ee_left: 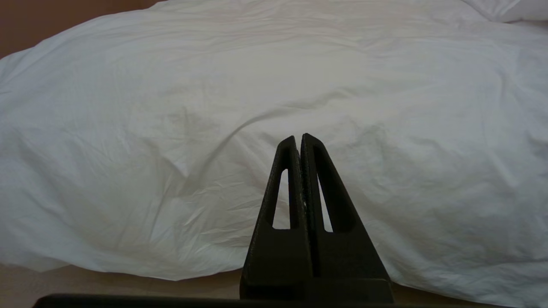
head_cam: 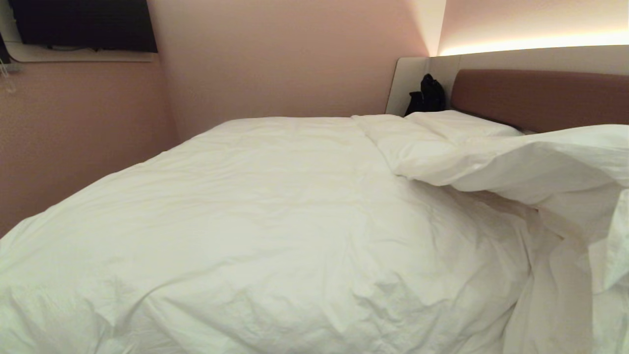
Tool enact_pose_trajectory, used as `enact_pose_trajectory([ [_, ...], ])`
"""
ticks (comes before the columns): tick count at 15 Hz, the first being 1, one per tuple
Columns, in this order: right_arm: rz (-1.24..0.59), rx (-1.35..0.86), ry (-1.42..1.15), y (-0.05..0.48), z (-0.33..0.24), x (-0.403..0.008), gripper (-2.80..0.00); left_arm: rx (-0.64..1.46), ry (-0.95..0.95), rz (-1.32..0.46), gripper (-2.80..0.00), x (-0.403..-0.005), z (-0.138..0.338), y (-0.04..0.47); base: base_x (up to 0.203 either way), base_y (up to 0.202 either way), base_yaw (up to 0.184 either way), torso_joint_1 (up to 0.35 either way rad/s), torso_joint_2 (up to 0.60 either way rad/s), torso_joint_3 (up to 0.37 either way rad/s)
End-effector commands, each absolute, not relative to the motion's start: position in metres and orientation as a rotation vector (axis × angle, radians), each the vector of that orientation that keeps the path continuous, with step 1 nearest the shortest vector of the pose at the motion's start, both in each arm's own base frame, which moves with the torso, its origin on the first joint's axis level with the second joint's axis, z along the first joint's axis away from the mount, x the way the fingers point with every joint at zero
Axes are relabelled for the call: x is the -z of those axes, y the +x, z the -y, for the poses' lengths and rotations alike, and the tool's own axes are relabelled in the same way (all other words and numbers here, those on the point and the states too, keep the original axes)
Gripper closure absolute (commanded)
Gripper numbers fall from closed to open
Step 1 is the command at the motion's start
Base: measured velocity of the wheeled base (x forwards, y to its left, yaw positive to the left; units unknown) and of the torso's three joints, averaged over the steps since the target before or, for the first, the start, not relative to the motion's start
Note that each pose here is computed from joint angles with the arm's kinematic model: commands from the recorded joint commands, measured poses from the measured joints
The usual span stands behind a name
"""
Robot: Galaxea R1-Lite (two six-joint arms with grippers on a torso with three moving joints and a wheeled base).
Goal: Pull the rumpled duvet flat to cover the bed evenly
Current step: Flatten the corners of the folded blanket
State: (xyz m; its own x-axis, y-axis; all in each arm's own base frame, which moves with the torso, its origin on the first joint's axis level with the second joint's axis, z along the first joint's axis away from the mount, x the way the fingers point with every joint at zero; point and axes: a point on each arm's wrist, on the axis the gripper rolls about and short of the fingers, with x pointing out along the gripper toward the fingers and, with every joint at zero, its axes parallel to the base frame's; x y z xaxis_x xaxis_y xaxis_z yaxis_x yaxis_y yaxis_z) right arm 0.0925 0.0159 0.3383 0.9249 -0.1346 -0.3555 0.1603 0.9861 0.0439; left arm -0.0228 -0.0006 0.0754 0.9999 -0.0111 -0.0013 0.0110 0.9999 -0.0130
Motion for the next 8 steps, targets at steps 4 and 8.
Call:
enact_pose_trajectory([
  [4, -0.412, 0.183, 0.004, 0.048, -0.002, -0.321, 0.0, 0.011, -0.014, -0.002, 0.0, -0.075, 0.001, -0.023, 0.0, 0.0, 0.0, 0.0, 0.0, 0.0],
  [8, -0.431, 0.183, -0.008, 0.029, 0.002, -0.31, 0.0, 0.011, -0.014, -0.002, 0.0, -0.075, 0.001, -0.023, 0.0, 0.0, 0.0, 0.0, 0.0, 0.0],
])
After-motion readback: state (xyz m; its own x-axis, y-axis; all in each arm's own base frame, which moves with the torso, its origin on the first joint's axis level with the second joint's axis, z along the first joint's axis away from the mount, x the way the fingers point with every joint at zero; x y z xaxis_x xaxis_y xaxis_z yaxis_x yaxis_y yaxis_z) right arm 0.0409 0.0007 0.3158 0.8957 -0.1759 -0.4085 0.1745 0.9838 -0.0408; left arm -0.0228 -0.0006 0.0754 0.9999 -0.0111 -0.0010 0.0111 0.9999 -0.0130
